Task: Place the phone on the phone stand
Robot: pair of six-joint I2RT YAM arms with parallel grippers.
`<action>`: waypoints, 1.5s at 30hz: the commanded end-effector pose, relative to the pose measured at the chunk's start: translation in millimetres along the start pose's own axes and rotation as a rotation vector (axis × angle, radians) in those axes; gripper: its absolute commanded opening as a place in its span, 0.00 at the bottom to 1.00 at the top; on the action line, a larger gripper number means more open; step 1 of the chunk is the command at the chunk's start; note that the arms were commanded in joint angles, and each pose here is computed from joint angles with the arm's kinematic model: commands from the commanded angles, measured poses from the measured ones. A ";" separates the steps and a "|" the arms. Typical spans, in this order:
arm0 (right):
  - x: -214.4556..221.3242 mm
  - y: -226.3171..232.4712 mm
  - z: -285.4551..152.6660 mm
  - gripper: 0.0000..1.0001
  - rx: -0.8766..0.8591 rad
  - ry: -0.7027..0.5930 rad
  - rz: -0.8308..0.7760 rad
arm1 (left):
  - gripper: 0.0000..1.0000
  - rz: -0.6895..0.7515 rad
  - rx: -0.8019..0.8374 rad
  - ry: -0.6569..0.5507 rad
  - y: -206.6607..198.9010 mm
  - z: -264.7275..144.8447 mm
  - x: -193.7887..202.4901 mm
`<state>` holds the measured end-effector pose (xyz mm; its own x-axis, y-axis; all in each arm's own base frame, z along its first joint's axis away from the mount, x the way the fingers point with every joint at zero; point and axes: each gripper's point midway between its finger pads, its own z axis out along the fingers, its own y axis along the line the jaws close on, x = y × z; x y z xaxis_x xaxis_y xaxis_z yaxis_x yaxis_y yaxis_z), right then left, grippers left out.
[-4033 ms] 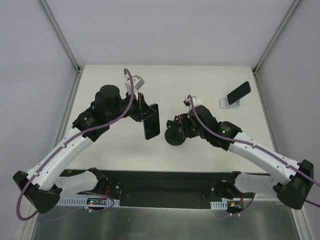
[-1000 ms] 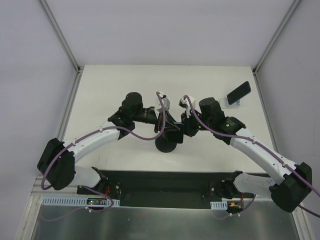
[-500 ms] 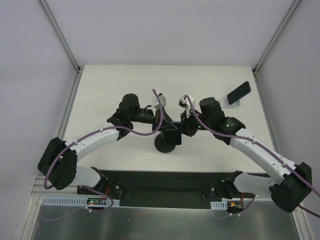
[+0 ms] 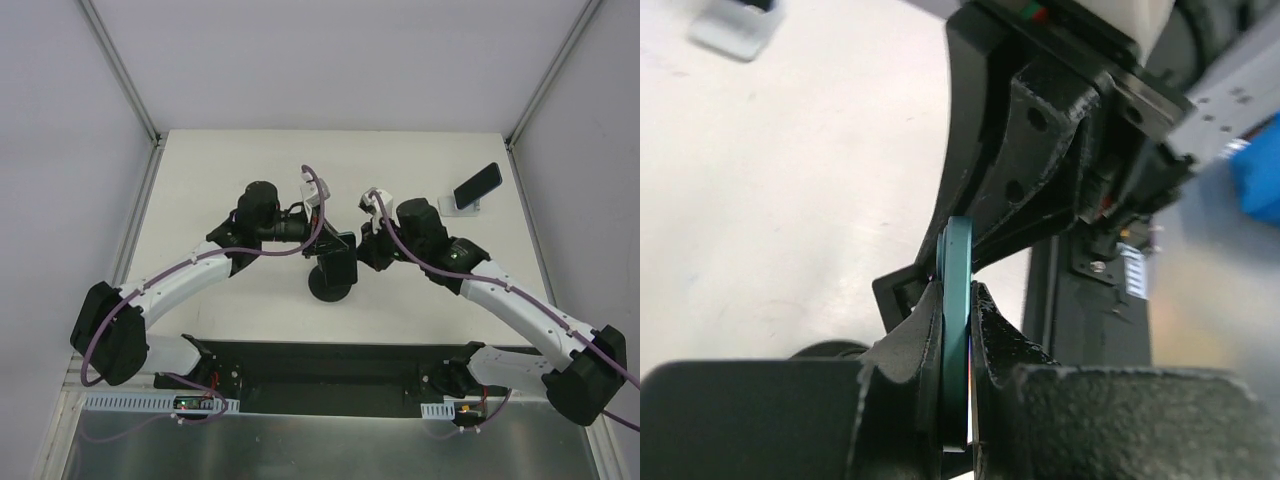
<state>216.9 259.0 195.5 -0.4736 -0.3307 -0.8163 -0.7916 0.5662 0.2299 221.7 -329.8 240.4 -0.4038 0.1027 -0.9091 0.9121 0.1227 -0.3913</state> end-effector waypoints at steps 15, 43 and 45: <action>-51.7 30.8 -32.4 0.01 0.506 -0.410 0.215 | 0.00 0.090 -0.866 -0.159 81.2 -28.0 -28.9; -17.9 0.7 -10.5 0.72 0.037 -0.130 0.054 | 0.00 0.335 -0.368 -0.276 -77.5 -80.3 -101.8; -23.1 -3.1 -3.2 0.73 0.043 -0.125 0.043 | 0.00 0.374 -0.399 -0.285 -82.2 -95.2 -106.7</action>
<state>223.0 245.2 184.9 -0.5458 -0.1823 -0.8178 -0.6608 0.6938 0.2864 190.3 -286.2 319.4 -0.1603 0.0160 -0.9869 0.8792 0.4569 -0.1354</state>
